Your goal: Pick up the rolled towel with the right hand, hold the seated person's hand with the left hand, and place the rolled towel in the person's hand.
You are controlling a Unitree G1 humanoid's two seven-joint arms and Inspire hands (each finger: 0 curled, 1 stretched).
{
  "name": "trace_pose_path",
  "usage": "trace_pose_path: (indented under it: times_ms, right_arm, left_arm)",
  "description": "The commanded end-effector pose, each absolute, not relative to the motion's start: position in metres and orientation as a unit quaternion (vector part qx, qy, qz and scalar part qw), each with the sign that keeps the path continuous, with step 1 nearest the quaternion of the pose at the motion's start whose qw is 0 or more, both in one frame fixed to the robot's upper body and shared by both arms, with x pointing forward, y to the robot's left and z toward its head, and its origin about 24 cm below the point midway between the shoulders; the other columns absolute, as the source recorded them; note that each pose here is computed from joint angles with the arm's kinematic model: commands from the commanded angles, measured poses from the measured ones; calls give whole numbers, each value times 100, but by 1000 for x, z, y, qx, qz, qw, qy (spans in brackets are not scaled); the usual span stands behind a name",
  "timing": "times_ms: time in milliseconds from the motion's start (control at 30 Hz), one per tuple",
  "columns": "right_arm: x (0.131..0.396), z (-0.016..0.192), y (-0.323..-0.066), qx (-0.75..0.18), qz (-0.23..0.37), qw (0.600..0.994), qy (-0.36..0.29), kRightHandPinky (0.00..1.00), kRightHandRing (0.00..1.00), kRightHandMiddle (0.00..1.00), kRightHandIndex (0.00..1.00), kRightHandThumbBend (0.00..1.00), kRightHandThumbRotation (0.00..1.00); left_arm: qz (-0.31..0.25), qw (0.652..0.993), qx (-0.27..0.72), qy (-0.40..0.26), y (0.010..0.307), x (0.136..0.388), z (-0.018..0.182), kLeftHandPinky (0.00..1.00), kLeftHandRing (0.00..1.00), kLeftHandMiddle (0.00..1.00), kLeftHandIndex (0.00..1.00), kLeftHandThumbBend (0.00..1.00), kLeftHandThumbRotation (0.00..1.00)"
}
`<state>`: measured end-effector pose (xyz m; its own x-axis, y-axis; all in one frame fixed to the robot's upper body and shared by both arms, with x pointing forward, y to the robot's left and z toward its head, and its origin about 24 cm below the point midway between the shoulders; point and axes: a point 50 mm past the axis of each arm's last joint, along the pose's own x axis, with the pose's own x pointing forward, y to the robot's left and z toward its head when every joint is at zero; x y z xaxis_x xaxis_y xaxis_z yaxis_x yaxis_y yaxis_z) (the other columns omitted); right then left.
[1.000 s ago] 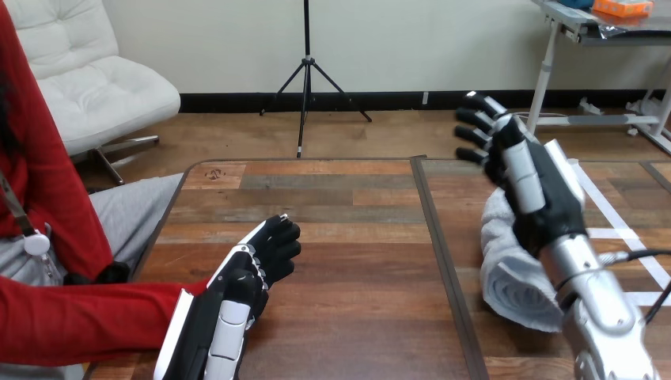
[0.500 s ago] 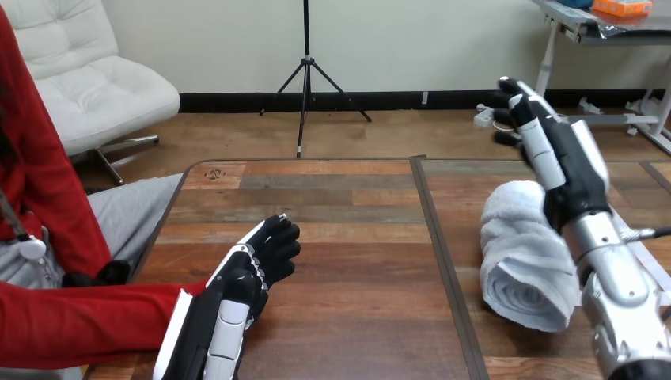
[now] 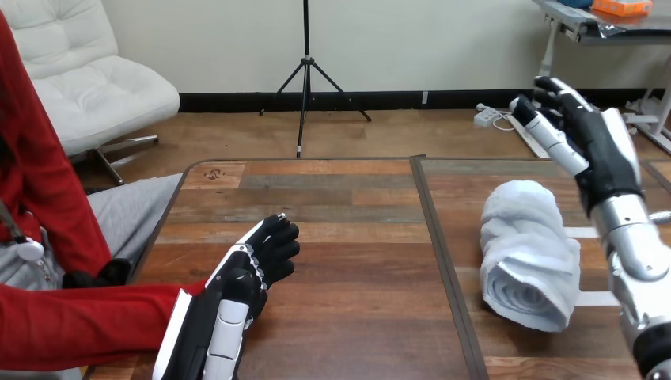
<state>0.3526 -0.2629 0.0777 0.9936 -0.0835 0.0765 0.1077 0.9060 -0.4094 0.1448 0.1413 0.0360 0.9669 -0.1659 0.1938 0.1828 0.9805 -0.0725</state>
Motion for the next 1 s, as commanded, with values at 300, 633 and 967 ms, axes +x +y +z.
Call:
trace_pose_path:
  times_ms: [300,633,967]
  right_arm:
    - [377,111,-268,-269,-59,961,-8,83,92,97,99,100,69]
    - [378,102,-271,-281,-69,956,49,87,99,100,100,100,58]
    - [376,90,-269,-297,-73,949,75,87,100,100,100,100,46]
  left_arm:
    - [-75,985,-60,-142,138,158,50,83,85,85,85,74,100]
    - [-72,986,-59,-139,138,157,49,82,84,84,85,73,100]
    - [-73,986,-60,-140,139,157,49,81,84,85,84,72,100]
